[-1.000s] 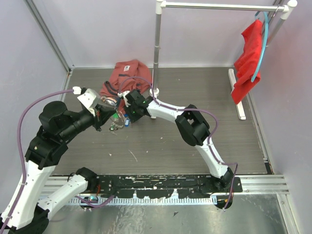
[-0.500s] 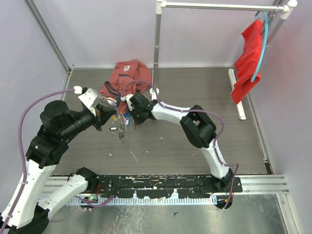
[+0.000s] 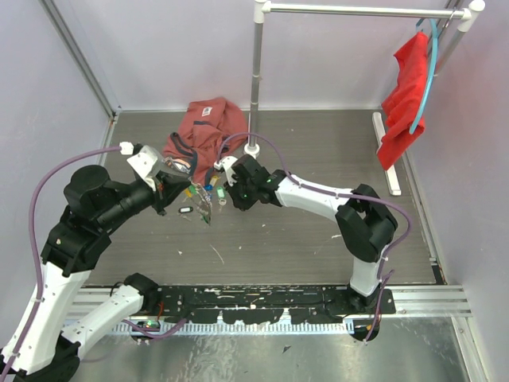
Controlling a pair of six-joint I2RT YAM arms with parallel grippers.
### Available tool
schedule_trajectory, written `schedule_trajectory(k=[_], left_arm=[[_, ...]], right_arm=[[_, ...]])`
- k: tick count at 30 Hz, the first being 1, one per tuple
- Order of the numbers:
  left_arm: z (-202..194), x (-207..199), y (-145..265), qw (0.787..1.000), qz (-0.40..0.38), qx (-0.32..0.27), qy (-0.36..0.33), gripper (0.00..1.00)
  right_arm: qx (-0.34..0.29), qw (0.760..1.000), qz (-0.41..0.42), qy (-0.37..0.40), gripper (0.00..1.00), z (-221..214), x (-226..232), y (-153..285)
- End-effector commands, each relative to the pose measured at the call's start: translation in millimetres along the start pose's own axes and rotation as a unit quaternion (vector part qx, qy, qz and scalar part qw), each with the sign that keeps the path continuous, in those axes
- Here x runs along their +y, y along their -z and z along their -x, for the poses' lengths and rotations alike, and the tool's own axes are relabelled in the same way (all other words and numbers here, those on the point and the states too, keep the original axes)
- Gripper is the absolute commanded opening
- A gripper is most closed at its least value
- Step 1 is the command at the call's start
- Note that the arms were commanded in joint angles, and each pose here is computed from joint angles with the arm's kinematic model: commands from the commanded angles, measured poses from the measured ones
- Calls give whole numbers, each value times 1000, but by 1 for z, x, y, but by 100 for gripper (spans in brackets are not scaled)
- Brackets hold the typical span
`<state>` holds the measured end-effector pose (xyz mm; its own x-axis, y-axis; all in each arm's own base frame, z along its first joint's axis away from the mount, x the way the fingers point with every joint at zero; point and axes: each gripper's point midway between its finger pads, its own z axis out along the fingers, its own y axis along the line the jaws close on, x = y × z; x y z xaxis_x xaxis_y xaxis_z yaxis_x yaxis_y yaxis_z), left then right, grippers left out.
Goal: Put the keys on the keyring
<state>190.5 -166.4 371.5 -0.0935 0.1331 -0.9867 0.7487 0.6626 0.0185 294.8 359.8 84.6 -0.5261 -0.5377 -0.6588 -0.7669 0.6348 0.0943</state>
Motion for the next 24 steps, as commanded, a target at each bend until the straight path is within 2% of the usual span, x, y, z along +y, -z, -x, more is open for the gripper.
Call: schedule_trajectory(k=[1, 3, 5, 8, 11, 19, 22, 24], left_arm=[[9, -3, 2, 1000, -8, -22, -7, 0], [11, -3, 3, 1000, -7, -23, -9, 0], [13, -2, 4, 1000, -2, -24, -10, 0], [15, 4, 8, 1000, 14, -23, -14, 0], [16, 7, 10, 999, 26, -25, -17, 0], [29, 21, 24, 995, 78, -54, -18, 0], [33, 23, 29, 994, 88, -64, -20, 0], [33, 22, 28, 994, 85, -64, -19, 0]], right_arm=[[-47, 997, 48, 32, 28, 23, 17, 10], [-49, 995, 61, 61, 38, 31, 19, 4], [-49, 995, 49, 72, 41, 44, 12, -3], [-62, 997, 23, 41, 42, 71, 4, -11], [-80, 996, -18, -36, 41, 88, 0, -18], [-57, 984, -102, -135, 41, 83, 1, -40], [-47, 982, -115, -142, 41, 81, 4, -46], [-34, 978, -156, -132, 41, 78, -2, -53]])
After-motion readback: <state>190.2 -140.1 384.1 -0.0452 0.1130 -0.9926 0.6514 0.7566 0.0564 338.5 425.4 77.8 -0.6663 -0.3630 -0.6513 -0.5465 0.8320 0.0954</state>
